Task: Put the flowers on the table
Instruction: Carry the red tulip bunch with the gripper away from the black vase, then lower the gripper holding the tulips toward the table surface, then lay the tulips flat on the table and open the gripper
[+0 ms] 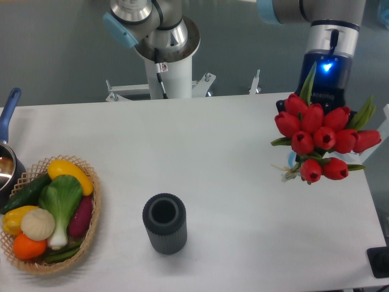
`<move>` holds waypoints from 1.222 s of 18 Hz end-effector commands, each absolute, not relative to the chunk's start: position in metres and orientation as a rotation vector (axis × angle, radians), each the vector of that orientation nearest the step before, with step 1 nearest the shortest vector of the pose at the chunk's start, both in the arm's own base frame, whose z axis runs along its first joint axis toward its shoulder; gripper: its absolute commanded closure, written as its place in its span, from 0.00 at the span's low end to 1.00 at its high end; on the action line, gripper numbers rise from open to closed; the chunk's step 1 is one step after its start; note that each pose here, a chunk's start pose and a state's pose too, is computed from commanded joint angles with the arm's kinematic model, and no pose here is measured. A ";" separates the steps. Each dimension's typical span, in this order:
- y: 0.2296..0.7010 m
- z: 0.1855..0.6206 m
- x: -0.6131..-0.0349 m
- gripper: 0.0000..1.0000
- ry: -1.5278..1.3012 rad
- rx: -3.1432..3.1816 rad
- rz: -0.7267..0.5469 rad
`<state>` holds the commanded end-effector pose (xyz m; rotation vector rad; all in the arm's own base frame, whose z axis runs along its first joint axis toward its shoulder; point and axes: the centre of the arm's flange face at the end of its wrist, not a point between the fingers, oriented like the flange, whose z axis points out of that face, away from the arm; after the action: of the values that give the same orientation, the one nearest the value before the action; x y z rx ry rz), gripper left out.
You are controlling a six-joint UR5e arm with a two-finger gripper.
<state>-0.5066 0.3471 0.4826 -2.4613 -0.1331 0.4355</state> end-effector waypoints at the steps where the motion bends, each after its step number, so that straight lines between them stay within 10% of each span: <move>1: 0.344 0.470 -0.504 0.69 -0.098 -2.532 0.478; 19: 0.496 0.233 -0.476 0.66 0.444 -3.200 0.521; 21: 0.499 0.233 -0.477 0.50 0.442 -3.196 0.527; 22: 0.500 0.239 -0.479 0.22 0.438 -3.188 0.543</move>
<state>-0.4786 0.4998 0.2395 -3.1877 0.4382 0.5430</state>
